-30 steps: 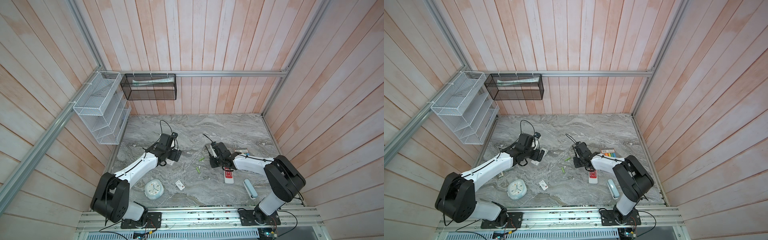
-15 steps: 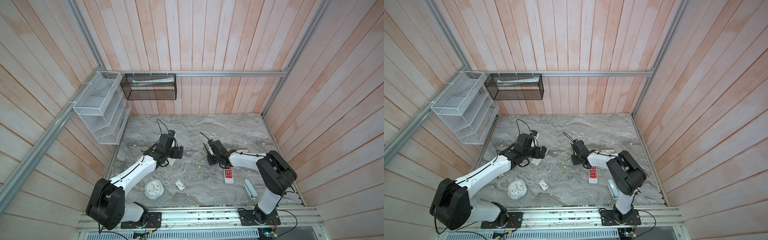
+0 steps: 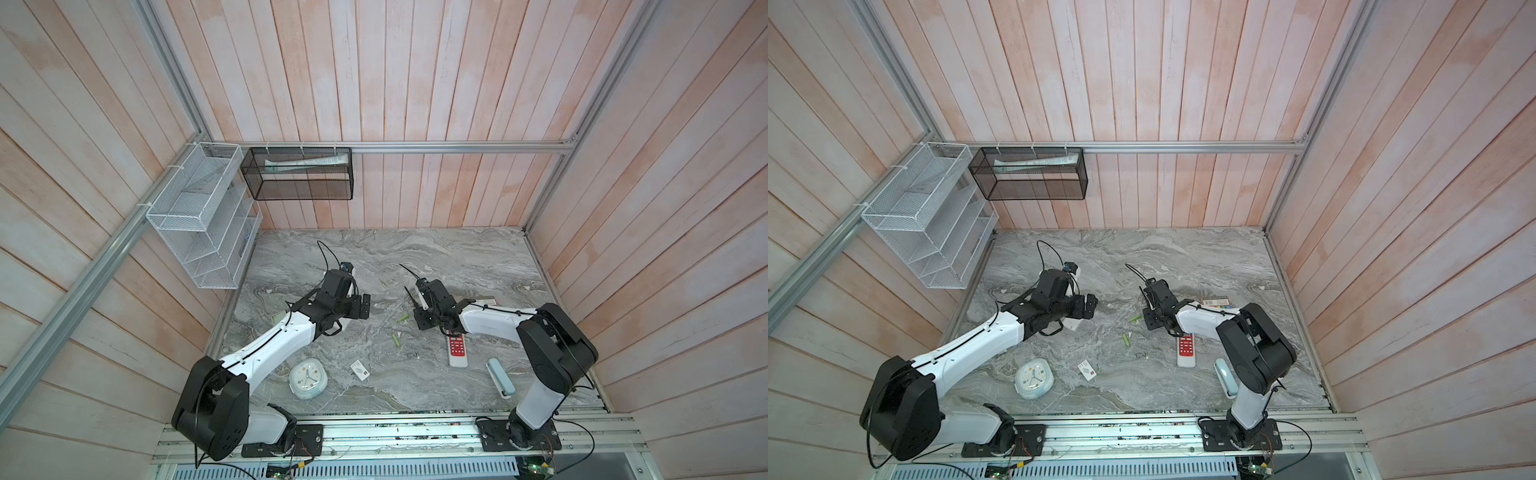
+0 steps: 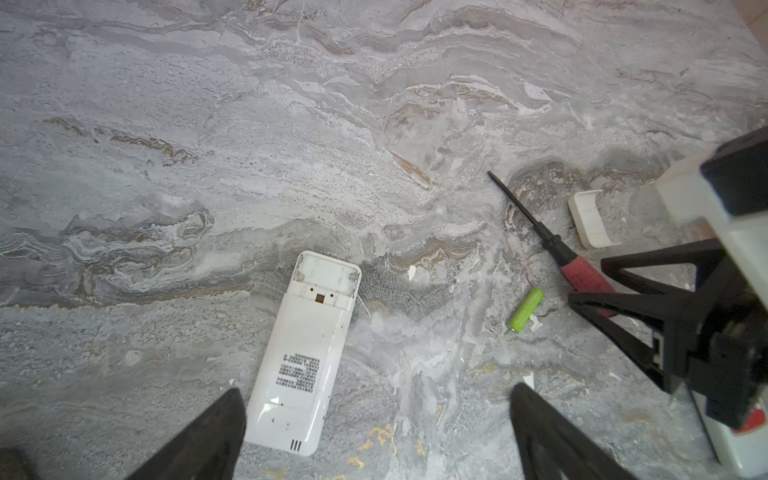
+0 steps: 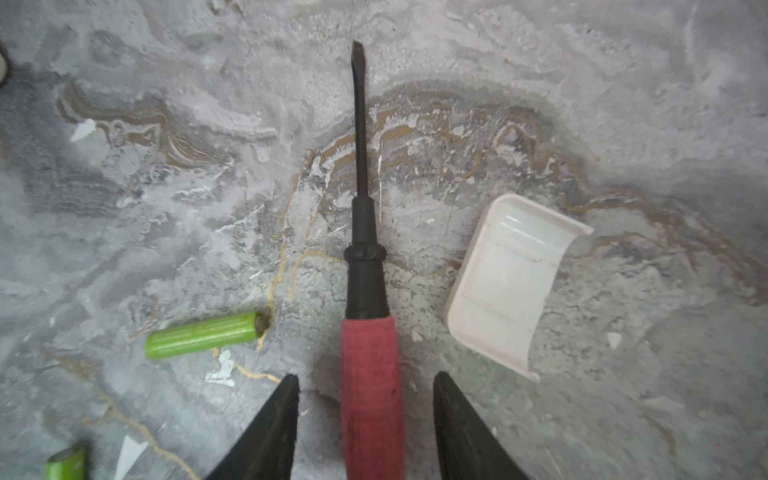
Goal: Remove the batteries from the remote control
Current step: 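Lower the red-handled screwdriver onto the table and open the right gripper, then move the right gripper over the red-faced remote and grasp it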
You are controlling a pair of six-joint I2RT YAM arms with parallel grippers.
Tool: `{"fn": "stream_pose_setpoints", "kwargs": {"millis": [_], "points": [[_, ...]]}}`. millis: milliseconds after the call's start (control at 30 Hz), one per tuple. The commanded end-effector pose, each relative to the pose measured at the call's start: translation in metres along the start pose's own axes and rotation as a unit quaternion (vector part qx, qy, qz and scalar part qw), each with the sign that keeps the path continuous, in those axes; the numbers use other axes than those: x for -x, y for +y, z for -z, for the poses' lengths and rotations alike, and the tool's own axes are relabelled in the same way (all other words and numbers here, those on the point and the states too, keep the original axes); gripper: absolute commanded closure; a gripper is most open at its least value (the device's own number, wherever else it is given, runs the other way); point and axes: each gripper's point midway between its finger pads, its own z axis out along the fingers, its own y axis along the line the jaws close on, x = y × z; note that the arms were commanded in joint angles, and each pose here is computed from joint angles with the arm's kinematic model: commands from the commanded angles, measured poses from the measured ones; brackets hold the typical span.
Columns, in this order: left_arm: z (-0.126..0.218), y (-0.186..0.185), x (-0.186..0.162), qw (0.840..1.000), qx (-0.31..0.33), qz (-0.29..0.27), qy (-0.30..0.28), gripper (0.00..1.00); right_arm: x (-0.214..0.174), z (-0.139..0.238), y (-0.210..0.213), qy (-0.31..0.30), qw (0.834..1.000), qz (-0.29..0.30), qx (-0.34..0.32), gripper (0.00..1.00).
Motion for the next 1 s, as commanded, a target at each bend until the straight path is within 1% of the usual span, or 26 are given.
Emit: {"fn": "stream_pose_setpoints", "kwargs": {"millis": [0,33,100,233,333,467,500,567,733,767,833,967], "points": [[0.009,-0.006,0.012,1.0,-0.014,0.009,-0.023,0.0,0.017,0.025,-0.004,-0.031,0.999,-0.009,-0.004,0.44],[0.009,-0.007,0.011,1.0,-0.016,0.008,-0.023,0.0,0.019,0.031,-0.005,-0.038,0.999,-0.015,-0.004,0.44],[0.01,-0.008,0.012,1.0,-0.02,0.008,-0.023,0.0,0.022,0.044,-0.006,-0.051,0.998,-0.028,-0.001,0.4],[0.011,-0.01,0.01,0.999,-0.023,0.01,-0.023,0.0,0.019,0.068,-0.016,-0.071,0.995,-0.071,-0.013,0.34],[0.011,-0.01,0.008,0.999,-0.023,0.012,-0.02,0.0,0.006,0.082,-0.036,-0.076,0.988,-0.125,-0.053,0.32],[0.011,-0.011,0.007,0.999,-0.025,0.014,-0.019,0.0,-0.024,0.098,-0.062,-0.06,0.972,-0.196,-0.113,0.32],[0.011,-0.011,0.007,0.999,-0.026,0.014,-0.019,0.0,-0.031,0.101,-0.065,-0.055,0.97,-0.206,-0.118,0.32],[0.011,-0.011,0.007,0.999,-0.025,0.017,-0.018,0.0,-0.045,0.105,-0.067,-0.04,0.968,-0.216,-0.117,0.32],[0.012,-0.012,0.007,0.999,-0.025,0.022,-0.012,0.0,-0.081,0.111,-0.069,-0.004,0.963,-0.245,-0.115,0.25],[0.011,-0.012,0.007,0.999,-0.025,0.022,-0.011,0.0,-0.087,0.11,-0.067,0.003,0.963,-0.248,-0.106,0.23],[0.01,-0.014,0.007,0.999,-0.027,0.025,-0.011,0.0,-0.099,0.107,-0.063,0.014,0.962,-0.255,-0.092,0.17],[0.006,-0.017,0.004,0.999,-0.032,0.025,-0.003,0.0,-0.115,0.097,-0.057,0.034,0.965,-0.249,-0.071,0.12]]}}
